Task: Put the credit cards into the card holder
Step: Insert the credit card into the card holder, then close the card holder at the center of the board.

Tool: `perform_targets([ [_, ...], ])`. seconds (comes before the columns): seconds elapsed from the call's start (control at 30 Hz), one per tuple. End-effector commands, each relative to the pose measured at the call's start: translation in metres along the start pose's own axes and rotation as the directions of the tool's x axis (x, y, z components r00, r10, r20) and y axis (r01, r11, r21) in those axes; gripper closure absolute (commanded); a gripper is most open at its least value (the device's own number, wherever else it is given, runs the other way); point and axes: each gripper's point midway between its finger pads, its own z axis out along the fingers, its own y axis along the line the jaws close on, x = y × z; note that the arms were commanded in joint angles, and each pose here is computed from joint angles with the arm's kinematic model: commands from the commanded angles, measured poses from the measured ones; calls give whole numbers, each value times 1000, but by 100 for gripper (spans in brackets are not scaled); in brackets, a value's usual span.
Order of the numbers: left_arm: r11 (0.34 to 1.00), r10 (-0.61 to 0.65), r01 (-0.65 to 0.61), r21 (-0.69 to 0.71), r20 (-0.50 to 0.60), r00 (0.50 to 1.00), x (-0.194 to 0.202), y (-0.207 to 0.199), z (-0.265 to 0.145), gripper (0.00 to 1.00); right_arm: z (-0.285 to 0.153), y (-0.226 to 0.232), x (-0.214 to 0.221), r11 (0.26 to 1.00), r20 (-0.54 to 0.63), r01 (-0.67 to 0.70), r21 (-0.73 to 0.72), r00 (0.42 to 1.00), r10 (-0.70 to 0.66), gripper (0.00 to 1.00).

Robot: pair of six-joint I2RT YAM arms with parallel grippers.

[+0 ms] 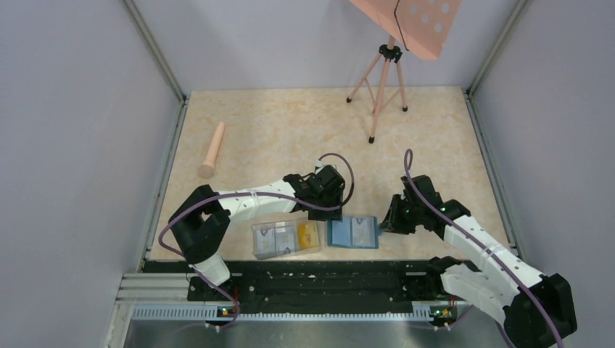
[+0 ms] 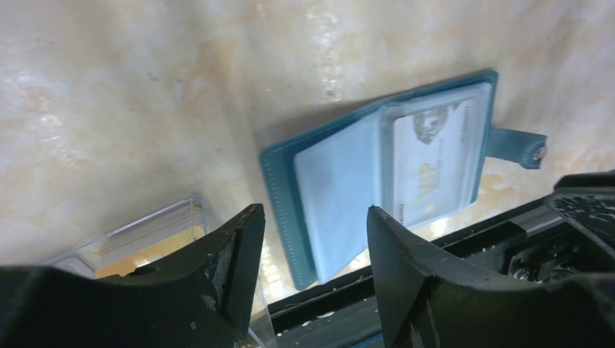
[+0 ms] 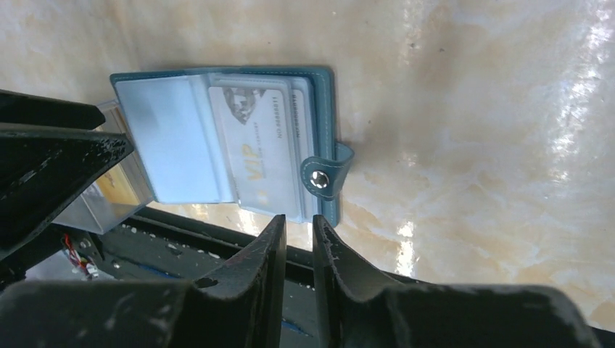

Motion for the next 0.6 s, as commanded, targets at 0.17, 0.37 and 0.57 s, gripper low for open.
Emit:
perform_targets([
  [0.17, 997, -41, 39, -74, -19, 999, 10, 40, -5, 40, -4, 31, -9, 989, -4, 53, -135, 999, -54, 91],
  [0.37, 992, -63, 71, 102, -86, 994, 12, -2, 9, 41, 16, 25, 2, 990, -71, 36, -134, 996, -46, 100],
  [0.57, 964, -67, 93, 247, -111, 992, 12, -31, 8, 44, 33, 4, 14, 999, -126, 3, -48, 992, -9, 100],
])
